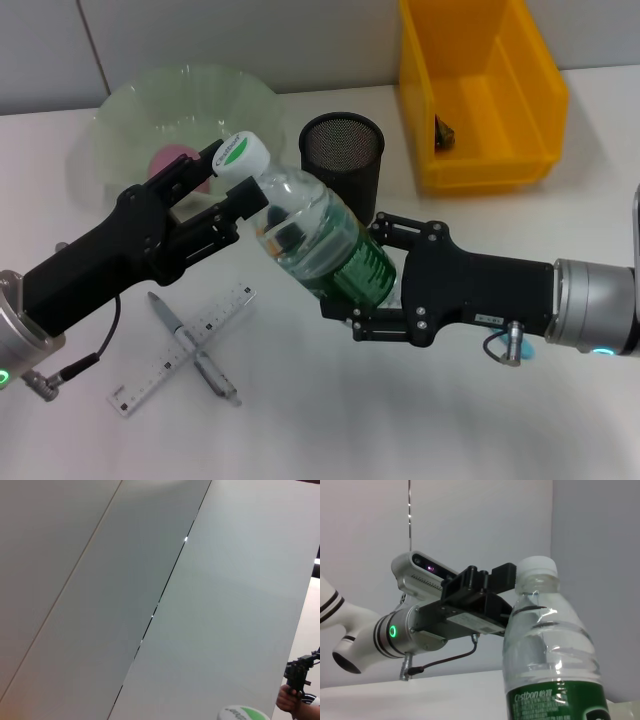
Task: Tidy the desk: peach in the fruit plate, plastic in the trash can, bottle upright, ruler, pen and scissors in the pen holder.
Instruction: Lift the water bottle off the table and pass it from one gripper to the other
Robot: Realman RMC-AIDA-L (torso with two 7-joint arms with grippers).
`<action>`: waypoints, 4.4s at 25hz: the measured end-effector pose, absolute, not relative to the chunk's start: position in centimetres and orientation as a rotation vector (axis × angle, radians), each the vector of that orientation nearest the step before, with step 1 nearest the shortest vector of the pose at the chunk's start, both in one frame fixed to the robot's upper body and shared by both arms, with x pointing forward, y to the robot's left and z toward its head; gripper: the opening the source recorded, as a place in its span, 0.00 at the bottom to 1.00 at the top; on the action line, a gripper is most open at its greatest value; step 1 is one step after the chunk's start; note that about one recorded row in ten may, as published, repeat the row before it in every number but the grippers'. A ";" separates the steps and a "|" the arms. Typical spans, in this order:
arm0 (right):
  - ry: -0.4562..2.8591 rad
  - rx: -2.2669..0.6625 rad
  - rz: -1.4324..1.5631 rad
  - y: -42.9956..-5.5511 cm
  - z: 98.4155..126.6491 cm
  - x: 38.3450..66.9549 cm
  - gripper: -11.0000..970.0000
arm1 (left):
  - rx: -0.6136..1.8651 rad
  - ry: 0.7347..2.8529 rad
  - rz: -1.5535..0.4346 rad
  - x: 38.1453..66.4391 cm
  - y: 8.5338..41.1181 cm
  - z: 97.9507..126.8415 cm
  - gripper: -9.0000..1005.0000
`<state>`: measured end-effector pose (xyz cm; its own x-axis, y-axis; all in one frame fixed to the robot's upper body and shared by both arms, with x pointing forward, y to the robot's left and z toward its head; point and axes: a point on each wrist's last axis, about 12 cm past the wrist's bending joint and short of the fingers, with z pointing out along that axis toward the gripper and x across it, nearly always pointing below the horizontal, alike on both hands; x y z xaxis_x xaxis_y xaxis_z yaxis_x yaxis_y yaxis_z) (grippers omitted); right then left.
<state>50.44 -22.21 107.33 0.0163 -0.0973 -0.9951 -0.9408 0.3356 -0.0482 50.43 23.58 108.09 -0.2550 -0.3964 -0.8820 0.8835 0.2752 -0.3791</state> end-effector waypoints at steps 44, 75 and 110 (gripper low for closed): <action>1.408 -0.996 0.972 -20.2 106.4 51.1 0.81 | 0.499 1.268 -1.279 50.1 23.4 107.8 0.82; 1.410 -1.005 0.996 -19.8 106.2 50.9 0.81 | 0.492 1.261 -1.278 49.9 23.4 107.8 0.46; 1.428 -0.988 1.007 -19.4 106.5 51.8 0.82 | 0.487 1.264 -1.275 49.9 23.7 107.8 0.44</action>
